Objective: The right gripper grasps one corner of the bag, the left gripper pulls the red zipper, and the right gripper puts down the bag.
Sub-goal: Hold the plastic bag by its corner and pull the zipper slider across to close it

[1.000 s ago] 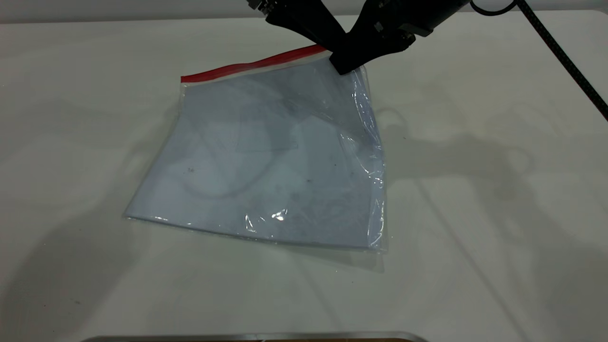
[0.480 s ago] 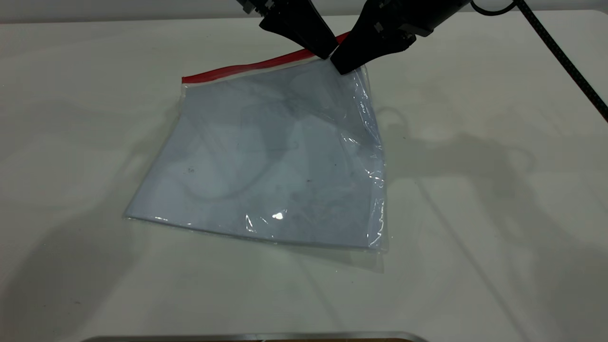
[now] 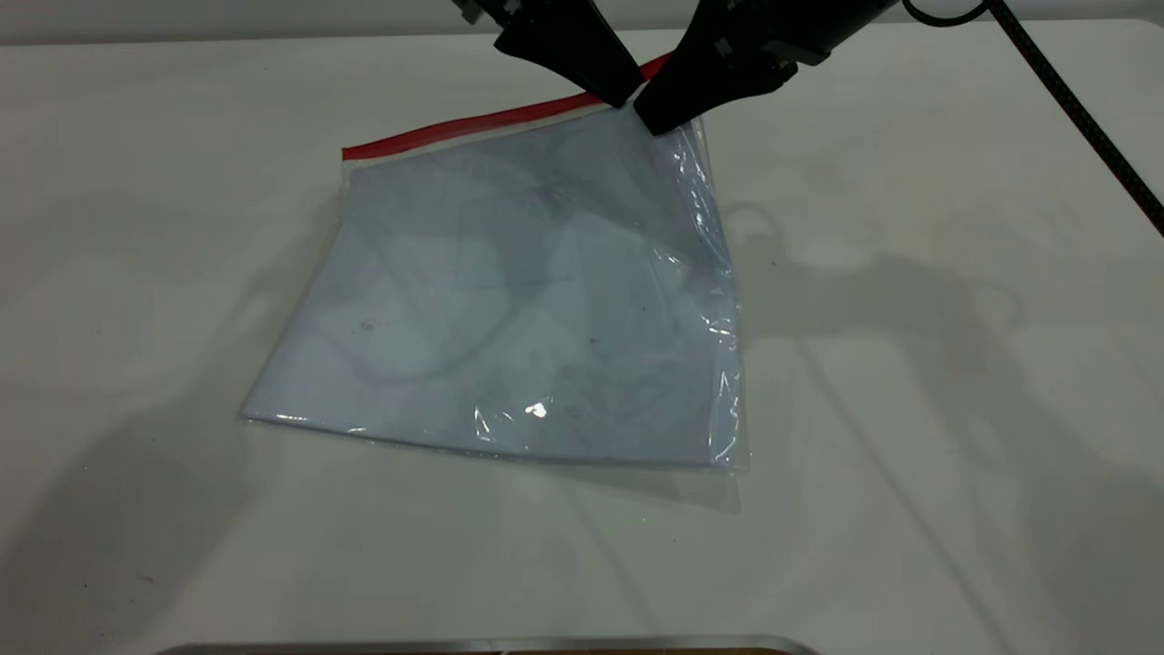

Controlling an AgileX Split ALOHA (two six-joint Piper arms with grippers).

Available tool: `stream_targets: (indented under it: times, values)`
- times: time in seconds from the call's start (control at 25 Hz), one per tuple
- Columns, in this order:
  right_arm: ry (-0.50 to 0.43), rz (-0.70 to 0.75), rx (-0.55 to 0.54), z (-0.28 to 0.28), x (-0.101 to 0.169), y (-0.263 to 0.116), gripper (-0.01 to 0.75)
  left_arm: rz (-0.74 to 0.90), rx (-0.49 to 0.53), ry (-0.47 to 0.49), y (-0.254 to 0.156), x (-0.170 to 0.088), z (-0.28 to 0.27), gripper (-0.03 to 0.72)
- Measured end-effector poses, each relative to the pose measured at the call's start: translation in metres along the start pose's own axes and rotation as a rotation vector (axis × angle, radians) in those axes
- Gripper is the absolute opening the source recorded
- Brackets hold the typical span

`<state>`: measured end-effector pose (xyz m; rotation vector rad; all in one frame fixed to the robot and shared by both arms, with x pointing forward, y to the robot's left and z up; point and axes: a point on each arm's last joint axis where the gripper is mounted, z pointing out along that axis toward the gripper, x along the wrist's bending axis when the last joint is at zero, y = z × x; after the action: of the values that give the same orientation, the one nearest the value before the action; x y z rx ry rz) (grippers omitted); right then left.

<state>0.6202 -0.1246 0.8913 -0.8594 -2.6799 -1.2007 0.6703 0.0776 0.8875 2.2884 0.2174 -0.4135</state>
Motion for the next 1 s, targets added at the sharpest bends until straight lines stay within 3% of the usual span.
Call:
stream_targets:
  times: [0.4,1.0]
  values:
    - [-0.032,-0.004,-0.049,-0.010,0.002,0.012,0.033,-0.036,-0.025,0.026,-0.014,0.011,-0.022,0.080]
    - [-0.040,-0.009,-0.087,-0.015,0.005,0.019,0.033,-0.108,0.071,0.128,-0.057,0.033,-0.064,0.095]
